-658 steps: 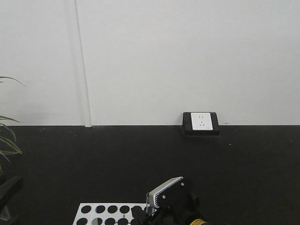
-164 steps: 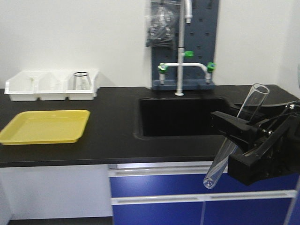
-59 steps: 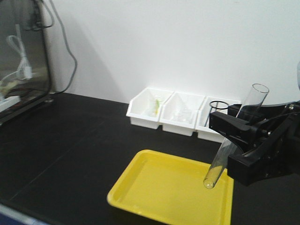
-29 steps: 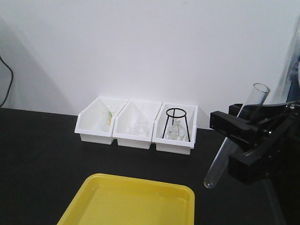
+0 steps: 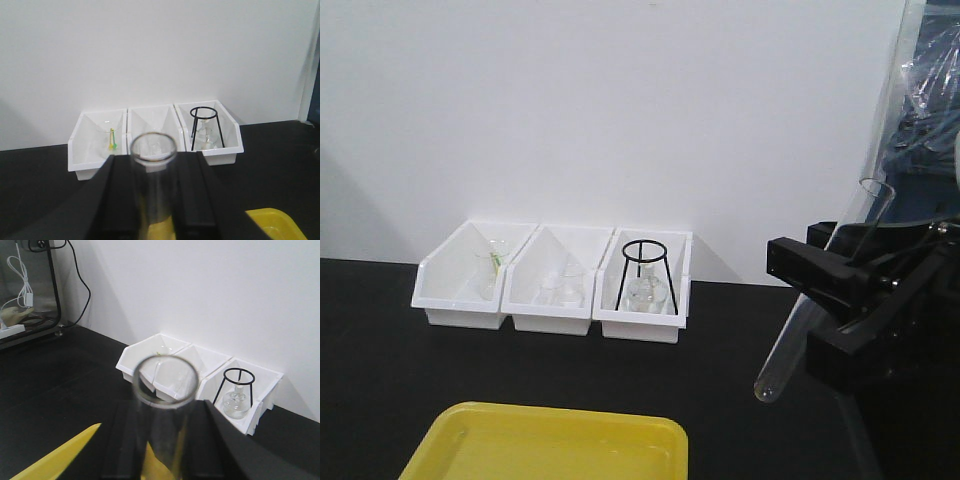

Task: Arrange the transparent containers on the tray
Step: 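Lower both grippers and lay the test tubes in the yellow tray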

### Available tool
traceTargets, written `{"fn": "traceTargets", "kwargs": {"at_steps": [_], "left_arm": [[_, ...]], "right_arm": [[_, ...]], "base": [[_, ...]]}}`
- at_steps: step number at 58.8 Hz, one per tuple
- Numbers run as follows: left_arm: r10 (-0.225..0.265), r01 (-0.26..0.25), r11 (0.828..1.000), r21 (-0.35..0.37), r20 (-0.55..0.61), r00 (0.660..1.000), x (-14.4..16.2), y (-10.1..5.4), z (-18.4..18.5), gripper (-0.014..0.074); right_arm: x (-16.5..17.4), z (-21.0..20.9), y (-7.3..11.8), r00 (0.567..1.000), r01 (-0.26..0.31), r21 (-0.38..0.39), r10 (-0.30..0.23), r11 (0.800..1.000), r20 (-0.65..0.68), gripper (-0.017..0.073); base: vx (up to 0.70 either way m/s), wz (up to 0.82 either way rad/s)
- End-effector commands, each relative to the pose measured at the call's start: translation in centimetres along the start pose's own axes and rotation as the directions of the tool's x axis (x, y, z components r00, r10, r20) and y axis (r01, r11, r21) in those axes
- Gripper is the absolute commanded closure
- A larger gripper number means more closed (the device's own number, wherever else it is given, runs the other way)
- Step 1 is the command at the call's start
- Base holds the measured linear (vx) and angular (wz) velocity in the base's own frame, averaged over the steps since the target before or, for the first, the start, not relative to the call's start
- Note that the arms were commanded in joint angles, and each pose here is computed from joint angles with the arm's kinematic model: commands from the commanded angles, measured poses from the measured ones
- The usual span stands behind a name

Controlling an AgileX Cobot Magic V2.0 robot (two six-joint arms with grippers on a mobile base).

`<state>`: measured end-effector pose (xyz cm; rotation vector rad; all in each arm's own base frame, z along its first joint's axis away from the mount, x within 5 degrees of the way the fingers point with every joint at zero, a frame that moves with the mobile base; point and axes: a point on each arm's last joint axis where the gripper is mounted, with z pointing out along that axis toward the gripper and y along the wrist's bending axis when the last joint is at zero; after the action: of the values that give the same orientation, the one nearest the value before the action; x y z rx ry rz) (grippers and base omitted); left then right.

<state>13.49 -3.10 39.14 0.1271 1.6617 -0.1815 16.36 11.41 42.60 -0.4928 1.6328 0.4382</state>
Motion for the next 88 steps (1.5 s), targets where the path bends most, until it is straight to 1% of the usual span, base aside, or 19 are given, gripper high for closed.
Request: {"fn": "traceTargets", "kwargs": {"at_steps": [1,26,72,74,79,88], "left_arm": [[-0.006,0.002,0.999,0.035,0.107,0.994,-1.8,-0.4,-0.5,0.0465],[-0.006,0.002,0.999,0.035,0.107,0.994,-1.8,-0.4,-0.5,0.0465],[-0.006,0.002,0.999,0.035,0.108,0.994,-1.8,-0.4,-0.5,0.0465],[-0.007,0.003,0.999,0.036,0.108,0.994,-1.8,-0.4,-0.5,0.0465],[-0.006,0.002,0.999,0.037,0.106,0.994,-1.8,-0.4,-0.3,0.0465],[0.000,-0.002,0.999,0.032,0.057,0.998,-1.2,-0.5,1.3,0.0461]], "right_arm": [[-2.1,-0.8,0.1,0.991,0.013,-0.010,-0.012,1.000,0.130,0.0400],[-2.1,-0.8,0.1,0.991,0.013,-0.010,-0.012,1.000,0.130,0.0400],[-2.2,-0.8,0.1,0.990,0.012,-0.010,-0.010,1.000,0.139,0.0400],[-2.2,-0.8,0.1,0.990,0.006,-0.011,-0.005,1.000,0.138,0.0400],[-2.0,-0.4,0.1,0.992,-0.027,-0.016,0.029,1.000,0.125,0.0400],[-0.6,2.6,0.2,0.995,-0.081,-0.019,0.082,0.997,0.052,0.0396]], "base": [[0.06,-0.18],[0.04,-0.14],[0.00,0.00],[0.00,0.00],[0.00,0.00],[0.00,0.00]]}}
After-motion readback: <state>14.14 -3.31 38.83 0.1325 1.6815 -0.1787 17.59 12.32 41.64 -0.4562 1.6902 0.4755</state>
